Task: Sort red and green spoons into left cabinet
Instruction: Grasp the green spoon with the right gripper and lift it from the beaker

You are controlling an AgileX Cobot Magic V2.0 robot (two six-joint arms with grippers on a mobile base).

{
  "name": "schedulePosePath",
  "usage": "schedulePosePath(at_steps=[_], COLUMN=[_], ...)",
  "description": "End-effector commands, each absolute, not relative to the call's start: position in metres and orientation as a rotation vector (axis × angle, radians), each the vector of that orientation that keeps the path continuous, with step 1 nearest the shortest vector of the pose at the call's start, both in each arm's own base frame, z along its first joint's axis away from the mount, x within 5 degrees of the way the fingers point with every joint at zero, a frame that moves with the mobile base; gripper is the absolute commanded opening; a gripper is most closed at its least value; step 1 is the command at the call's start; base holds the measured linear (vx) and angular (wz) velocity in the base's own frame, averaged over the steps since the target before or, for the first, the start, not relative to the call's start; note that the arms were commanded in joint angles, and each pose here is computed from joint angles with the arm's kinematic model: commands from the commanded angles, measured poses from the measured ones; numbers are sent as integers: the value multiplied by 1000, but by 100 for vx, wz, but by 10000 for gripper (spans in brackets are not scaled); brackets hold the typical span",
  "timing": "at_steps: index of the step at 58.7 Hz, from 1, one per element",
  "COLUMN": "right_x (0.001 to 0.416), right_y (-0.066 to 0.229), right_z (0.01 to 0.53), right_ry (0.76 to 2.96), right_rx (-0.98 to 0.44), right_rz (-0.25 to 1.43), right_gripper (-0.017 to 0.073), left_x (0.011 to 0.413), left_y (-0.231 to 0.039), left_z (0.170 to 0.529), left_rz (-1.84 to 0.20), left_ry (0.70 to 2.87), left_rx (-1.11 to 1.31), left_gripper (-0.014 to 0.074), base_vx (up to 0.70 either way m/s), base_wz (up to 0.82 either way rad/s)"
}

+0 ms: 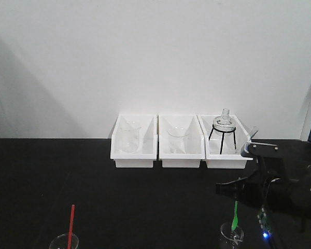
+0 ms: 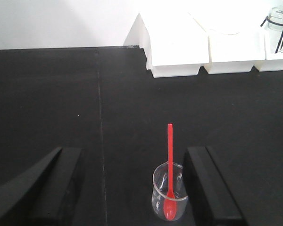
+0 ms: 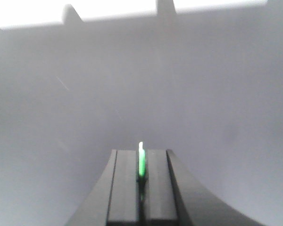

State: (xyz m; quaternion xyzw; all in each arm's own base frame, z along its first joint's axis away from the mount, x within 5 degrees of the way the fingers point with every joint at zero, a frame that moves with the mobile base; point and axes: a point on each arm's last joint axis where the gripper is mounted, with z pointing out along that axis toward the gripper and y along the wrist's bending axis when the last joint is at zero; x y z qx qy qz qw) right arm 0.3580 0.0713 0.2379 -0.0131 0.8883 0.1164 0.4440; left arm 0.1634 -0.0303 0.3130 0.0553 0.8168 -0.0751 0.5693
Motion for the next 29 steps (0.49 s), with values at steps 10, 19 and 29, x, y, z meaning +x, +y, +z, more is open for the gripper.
schedulePosePath(at_steps=[10, 19, 29], right_x=[326, 305, 288], right_y=[67, 64, 61], right_z=[323, 352, 375], right_ry=[1969, 1880, 1806], right_rx=[-164, -173, -172], right_rz=[267, 271, 274], right_gripper=[-6, -6, -6], left_x=[164, 176, 205], left_y=[-34, -39, -48], left_z=[325, 313, 289], left_rz=[-290, -288, -322], left_ry=[1886, 1960, 2062], left_rx=[43, 96, 136], left_gripper=[554, 554, 554], base_vx=[0, 0, 0], base_wz=[0, 0, 0])
